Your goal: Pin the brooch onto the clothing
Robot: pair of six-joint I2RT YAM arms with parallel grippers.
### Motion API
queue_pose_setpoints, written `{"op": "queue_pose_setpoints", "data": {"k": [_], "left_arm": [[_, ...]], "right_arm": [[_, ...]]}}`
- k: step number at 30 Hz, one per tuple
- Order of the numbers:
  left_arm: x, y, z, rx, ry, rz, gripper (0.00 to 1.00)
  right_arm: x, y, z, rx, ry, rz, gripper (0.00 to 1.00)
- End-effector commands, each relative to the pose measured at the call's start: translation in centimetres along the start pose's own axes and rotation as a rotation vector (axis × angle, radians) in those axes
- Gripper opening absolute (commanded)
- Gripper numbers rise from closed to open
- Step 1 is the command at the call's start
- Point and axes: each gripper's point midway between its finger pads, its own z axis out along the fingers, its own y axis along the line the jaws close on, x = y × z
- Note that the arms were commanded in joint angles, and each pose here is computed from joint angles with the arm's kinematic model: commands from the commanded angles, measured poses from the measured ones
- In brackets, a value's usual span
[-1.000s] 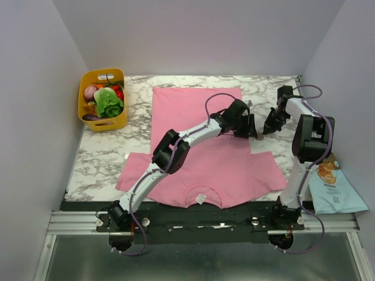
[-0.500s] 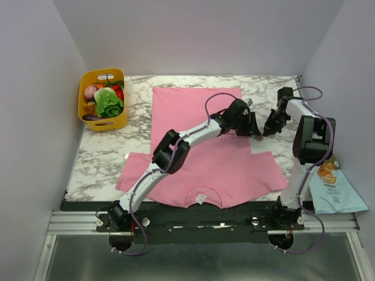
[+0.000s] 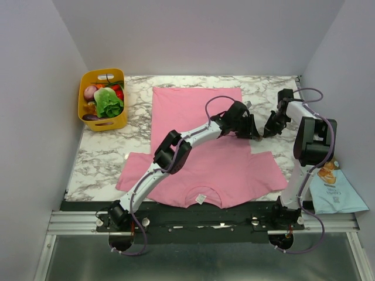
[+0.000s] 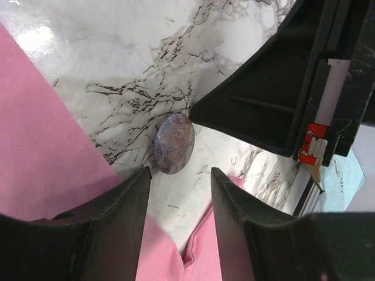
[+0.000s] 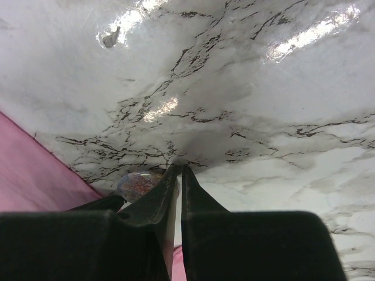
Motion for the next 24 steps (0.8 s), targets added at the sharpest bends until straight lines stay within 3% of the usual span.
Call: {"op": "queue_pose_setpoints", "data": {"k": [1, 13, 16, 21, 24], "left_arm": [[2.5, 1.8, 1.6, -0.021, 0.056, -0.031, 0.53], [2.7, 1.8, 2.1, -0.005, 0.051, -0.048, 0.46], [2.8, 1.8, 2.2, -0.003, 0.051, -0.049, 0.38], [2.3, 0.9, 1.5, 0.008, 0.046, -0.028, 0.17], [2.2, 0.6, 0.9, 0.004, 0.045, -0.015, 0.16]], "right_arm": [[1.1, 0.3, -0.1, -0.027, 0.017, -0.008, 0.15], [1.6, 1.8, -1.4, -0.128, 0.016, -0.021, 0.14], [1.7, 1.9, -1.5, -0.136, 0.013, -0.020, 0.13], [1.1, 2.0, -2.4, -0.133, -0.014, -0.024, 0.13], [0.5, 1.8, -3.3, -0.119, -0.042, -0.020, 0.13]]}}
